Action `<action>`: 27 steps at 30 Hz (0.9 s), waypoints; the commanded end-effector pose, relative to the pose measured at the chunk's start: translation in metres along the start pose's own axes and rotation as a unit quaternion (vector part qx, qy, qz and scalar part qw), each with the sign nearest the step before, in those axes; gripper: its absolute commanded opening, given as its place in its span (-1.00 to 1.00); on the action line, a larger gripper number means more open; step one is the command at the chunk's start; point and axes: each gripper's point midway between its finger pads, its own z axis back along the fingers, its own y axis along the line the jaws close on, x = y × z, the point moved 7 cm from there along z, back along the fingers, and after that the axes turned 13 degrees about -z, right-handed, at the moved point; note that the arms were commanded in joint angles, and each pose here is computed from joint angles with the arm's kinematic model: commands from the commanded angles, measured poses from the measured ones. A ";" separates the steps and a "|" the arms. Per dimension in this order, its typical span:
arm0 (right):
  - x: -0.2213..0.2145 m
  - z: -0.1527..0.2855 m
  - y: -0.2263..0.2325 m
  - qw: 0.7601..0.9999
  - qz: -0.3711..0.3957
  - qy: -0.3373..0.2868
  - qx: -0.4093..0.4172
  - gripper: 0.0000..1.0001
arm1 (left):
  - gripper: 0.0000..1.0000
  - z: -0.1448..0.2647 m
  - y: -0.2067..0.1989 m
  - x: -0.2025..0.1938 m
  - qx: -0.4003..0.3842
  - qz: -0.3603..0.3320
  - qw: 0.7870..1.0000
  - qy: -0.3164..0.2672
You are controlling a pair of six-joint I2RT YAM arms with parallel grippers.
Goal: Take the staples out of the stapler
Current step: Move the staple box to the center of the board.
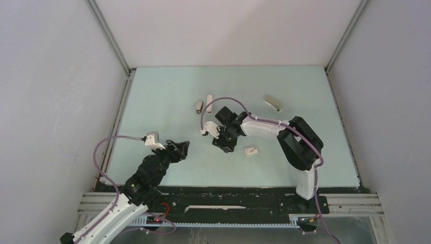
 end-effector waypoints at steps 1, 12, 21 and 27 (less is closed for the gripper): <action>-0.001 -0.004 0.013 0.999 0.029 0.023 0.023 -0.04 | 0.41 0.000 -0.001 -0.007 -0.013 0.004 1.000 0.008; -0.017 0.005 0.052 0.990 0.109 0.030 0.089 -0.10 | 0.43 -0.002 -0.012 -0.032 -0.082 -0.002 0.995 0.061; -0.004 0.059 0.065 0.987 0.125 -0.033 0.100 0.36 | 0.52 -0.005 -0.037 -0.035 -0.210 -0.057 0.975 0.056; -0.013 0.120 0.066 0.975 0.142 -0.095 0.141 0.48 | 0.56 -0.012 -0.059 -0.029 -0.272 -0.139 0.950 0.061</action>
